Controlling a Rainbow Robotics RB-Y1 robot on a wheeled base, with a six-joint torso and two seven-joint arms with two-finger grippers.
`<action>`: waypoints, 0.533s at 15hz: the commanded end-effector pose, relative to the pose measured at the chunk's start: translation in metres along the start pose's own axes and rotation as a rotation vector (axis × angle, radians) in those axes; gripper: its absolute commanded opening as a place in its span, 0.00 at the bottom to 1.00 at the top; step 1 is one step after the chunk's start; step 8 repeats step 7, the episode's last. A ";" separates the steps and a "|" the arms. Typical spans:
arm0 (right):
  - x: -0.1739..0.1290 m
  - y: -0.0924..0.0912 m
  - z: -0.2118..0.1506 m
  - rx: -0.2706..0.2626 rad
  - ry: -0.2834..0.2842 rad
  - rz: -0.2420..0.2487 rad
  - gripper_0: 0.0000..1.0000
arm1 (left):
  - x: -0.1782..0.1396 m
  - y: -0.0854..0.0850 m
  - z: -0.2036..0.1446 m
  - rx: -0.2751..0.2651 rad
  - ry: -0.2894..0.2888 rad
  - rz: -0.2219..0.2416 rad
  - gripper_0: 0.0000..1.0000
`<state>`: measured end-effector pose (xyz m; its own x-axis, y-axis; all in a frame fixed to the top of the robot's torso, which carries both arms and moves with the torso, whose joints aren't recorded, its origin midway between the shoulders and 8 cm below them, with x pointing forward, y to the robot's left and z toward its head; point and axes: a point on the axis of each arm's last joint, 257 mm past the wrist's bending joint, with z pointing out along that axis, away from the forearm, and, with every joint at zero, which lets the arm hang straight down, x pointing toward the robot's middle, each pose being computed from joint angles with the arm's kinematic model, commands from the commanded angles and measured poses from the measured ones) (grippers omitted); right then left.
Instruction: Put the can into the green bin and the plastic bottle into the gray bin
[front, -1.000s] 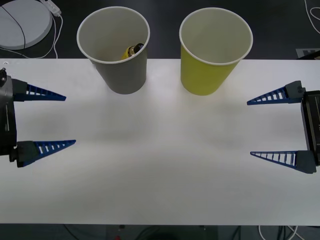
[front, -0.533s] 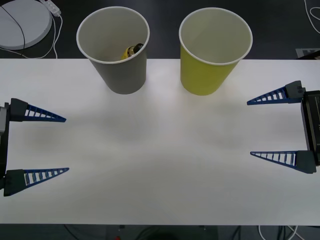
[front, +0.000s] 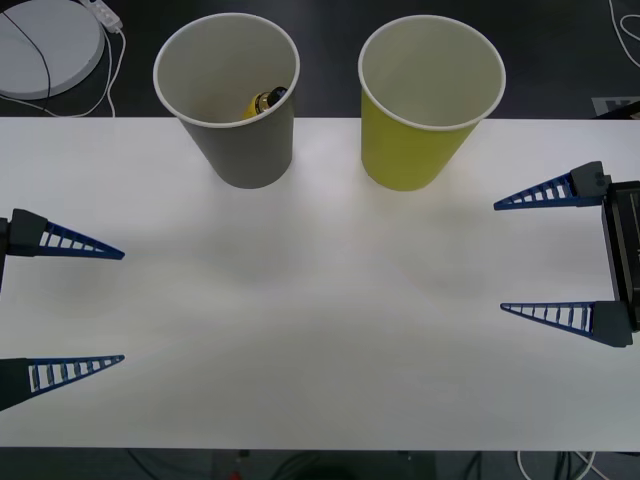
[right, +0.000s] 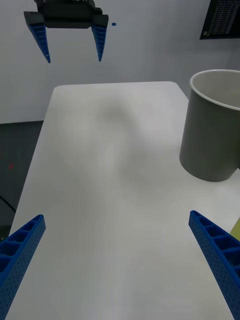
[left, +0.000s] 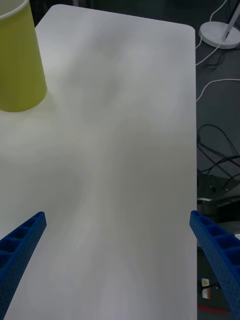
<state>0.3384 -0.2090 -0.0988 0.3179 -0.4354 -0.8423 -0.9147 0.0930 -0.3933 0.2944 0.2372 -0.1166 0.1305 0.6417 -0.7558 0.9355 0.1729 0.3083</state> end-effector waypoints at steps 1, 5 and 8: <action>0.000 0.000 0.000 0.000 0.000 0.000 1.00 | 0.001 0.002 0.000 -0.014 -0.013 -0.011 1.00; 0.000 0.000 0.000 0.000 0.000 0.000 1.00 | 0.001 0.002 0.000 -0.014 -0.013 -0.011 1.00; 0.000 0.000 0.000 0.000 0.000 0.000 1.00 | 0.001 0.002 0.000 -0.014 -0.013 -0.011 1.00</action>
